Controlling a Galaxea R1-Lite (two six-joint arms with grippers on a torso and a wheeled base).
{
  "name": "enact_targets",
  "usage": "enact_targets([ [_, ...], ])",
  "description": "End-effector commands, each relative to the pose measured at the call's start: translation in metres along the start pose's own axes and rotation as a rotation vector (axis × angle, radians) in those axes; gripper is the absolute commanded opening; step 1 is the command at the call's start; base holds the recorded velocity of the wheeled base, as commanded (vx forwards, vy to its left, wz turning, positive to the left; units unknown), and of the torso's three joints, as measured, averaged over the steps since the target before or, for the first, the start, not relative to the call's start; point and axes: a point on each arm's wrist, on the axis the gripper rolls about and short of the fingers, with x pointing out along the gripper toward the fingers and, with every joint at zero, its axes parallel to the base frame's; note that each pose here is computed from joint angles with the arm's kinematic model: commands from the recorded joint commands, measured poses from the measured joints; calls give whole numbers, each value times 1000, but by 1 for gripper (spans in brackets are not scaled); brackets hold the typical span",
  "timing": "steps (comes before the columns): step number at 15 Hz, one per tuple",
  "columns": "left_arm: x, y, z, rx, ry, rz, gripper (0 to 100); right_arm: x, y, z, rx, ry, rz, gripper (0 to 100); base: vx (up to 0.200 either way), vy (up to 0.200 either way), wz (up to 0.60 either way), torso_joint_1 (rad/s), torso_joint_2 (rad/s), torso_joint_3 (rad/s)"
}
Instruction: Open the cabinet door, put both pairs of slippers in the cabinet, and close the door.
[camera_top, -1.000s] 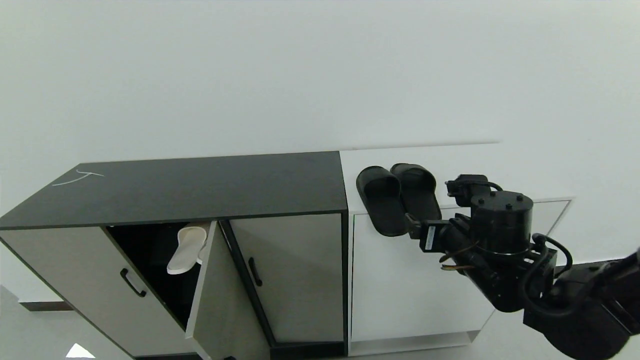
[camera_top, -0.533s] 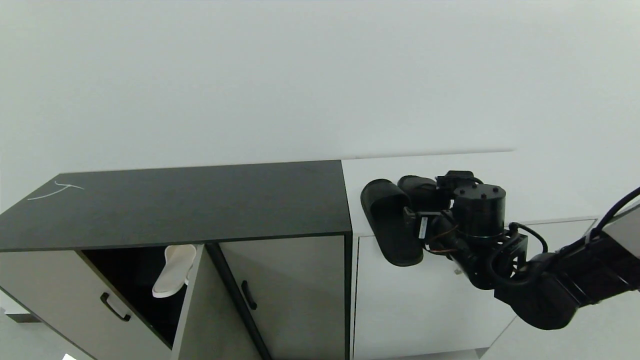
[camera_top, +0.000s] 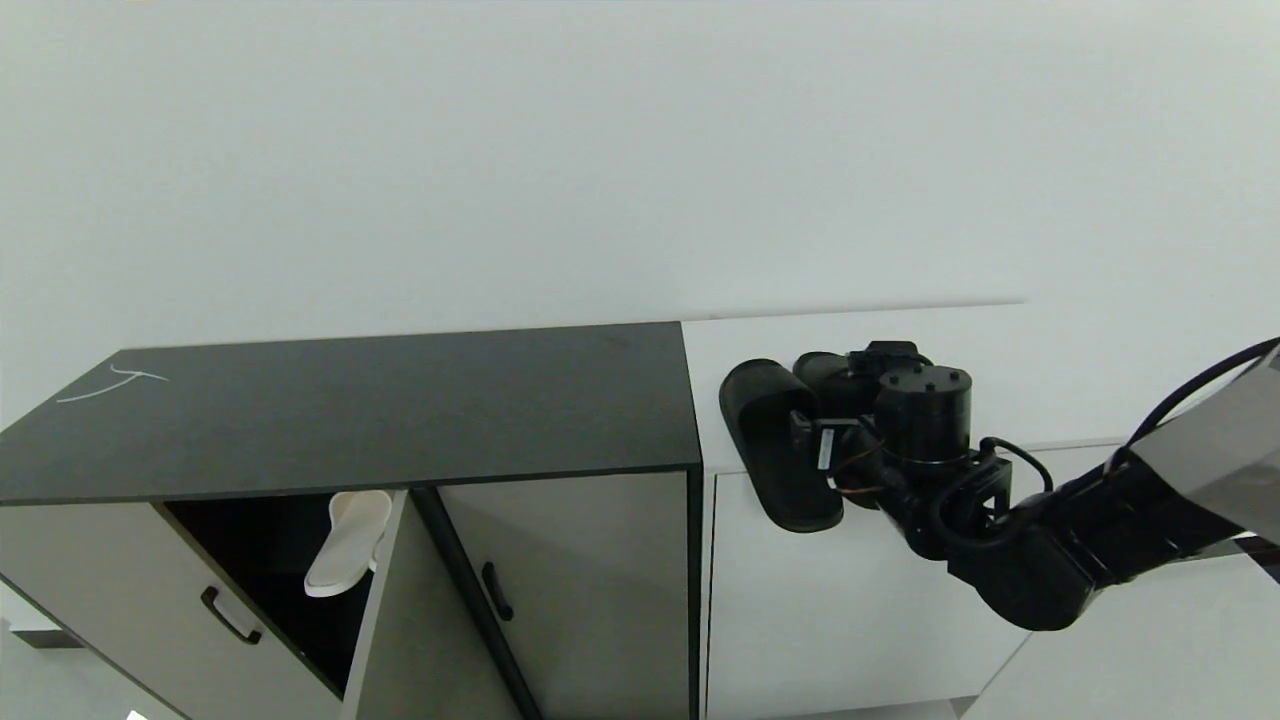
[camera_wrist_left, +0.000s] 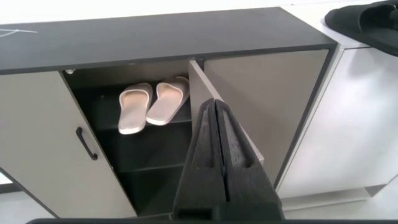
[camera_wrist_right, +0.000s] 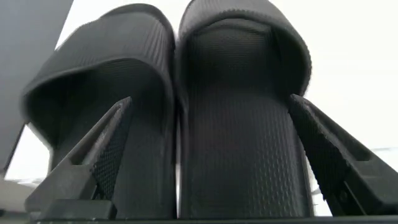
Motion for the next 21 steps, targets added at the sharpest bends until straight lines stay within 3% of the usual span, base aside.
enact_targets([
  [1,0,0,0,0,-1,1,0,13,4,-7,-5,4,2,100,0,0,0,0,0,0],
  [12,0,0,0,0,-1,1,0,59,10,-10,21,-41,3,100,0,0,0,0,0,0],
  [13,0,0,0,0,-1,1,0,62,11,-12,17,-38,2,0,0,0,0,0,0,0],
  [18,0,0,0,0,-1,1,0,52,11,1,20,-64,18,0,0,0,0,0,0,0],
  [21,0,0,0,-1,-1,1,0,-11,2,18,29,-104,227,0,0,0,0,0,0,0],
])
